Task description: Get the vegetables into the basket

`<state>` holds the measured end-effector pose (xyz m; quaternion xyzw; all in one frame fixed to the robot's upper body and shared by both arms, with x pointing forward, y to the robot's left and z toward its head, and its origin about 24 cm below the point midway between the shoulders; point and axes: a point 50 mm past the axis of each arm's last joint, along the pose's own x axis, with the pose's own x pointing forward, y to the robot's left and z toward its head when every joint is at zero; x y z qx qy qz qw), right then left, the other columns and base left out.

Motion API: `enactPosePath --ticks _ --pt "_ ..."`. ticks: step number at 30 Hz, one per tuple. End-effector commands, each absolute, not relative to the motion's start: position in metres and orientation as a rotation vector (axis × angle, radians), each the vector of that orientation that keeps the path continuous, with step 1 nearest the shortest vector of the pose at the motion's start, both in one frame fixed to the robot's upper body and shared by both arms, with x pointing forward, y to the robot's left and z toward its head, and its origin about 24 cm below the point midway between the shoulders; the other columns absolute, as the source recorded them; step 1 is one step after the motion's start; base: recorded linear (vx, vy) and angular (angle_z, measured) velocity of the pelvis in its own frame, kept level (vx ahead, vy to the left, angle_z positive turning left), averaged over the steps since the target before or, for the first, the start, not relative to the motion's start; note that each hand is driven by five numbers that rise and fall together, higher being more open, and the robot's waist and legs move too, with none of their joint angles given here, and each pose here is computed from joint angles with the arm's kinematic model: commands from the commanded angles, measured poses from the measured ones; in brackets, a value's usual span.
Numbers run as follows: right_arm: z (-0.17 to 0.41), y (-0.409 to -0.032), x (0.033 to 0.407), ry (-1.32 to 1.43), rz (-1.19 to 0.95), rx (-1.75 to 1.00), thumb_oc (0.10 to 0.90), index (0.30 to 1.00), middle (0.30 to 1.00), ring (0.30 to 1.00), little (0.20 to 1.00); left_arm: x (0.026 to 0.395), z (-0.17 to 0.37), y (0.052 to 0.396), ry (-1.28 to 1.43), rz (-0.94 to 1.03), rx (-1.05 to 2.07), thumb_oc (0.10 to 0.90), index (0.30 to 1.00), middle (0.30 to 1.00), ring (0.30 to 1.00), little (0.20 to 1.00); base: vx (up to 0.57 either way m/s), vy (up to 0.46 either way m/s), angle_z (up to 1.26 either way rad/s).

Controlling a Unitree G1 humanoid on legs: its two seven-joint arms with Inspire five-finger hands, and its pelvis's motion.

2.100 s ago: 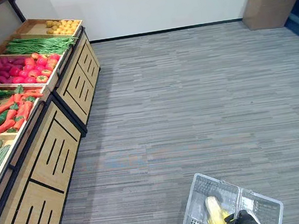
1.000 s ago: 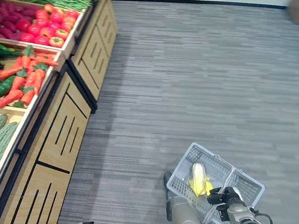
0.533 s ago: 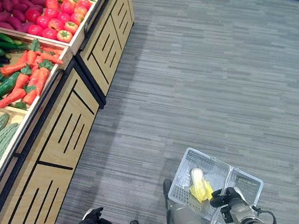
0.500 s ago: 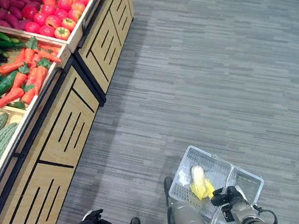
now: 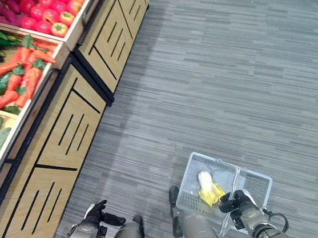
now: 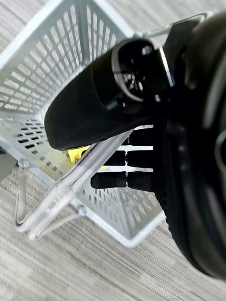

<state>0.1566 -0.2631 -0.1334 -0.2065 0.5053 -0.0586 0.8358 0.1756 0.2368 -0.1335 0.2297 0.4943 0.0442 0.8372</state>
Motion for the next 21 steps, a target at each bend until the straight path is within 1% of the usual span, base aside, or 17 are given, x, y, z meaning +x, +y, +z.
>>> enactPosePath --ticks 1,5,6,8,11,14,16,21 --pt "-0.141 -0.292 0.102 1.229 -0.16 -0.534 0.4 0.3 0.3 0.3 0.3 0.145 -0.143 0.251 1.157 0.097 0.56 0.9 1.0 1.0 1.0 1.0 0.14 0.029 -0.23" --pt "-0.144 -0.291 0.094 1.251 -0.165 -0.528 0.4 0.3 0.3 0.3 0.3 0.136 -0.146 0.251 1.181 0.1 0.553 0.9 1.0 1.0 1.0 1.0 0.26 0.12 -0.66" --pt "-0.145 -0.288 0.093 1.258 -0.159 -0.514 0.4 0.3 0.3 0.3 0.3 0.129 -0.148 0.253 1.202 0.108 0.543 0.9 1.0 1.0 1.0 1.0 0.18 0.157 -0.64" --pt "-0.145 -0.288 0.093 1.258 -0.158 -0.514 0.4 0.3 0.3 0.3 0.3 0.128 -0.148 0.253 1.202 0.108 0.543 0.9 1.0 1.0 1.0 1.0 0.1 0.124 -0.56" --pt "-0.15 -0.279 0.086 1.286 -0.135 -0.491 0.4 0.3 0.3 0.3 0.3 0.116 -0.15 0.258 1.24 0.107 0.553 0.9 1.0 1.0 1.0 1.0 0.18 0.306 -0.56" --pt "-0.151 -0.273 0.09 1.278 -0.115 -0.488 0.4 0.3 0.3 0.3 0.3 0.119 -0.149 0.261 1.233 0.121 0.555 0.9 1.0 1.0 1.0 1.0 0.06 0.218 -0.56" --pt "-0.151 -0.266 0.1 1.253 -0.094 -0.487 0.4 0.3 0.3 0.3 0.3 0.124 -0.146 0.265 1.216 0.142 0.551 0.9 1.0 1.0 1.0 1.0 0.02 0.194 -0.28" --pt "-0.152 -0.257 0.11 1.224 -0.05 -0.498 0.4 0.3 0.3 0.3 0.3 0.13 -0.14 0.275 1.199 0.17 0.563 0.9 1.0 1.0 1.0 1.0 0.05 0.157 -0.02"
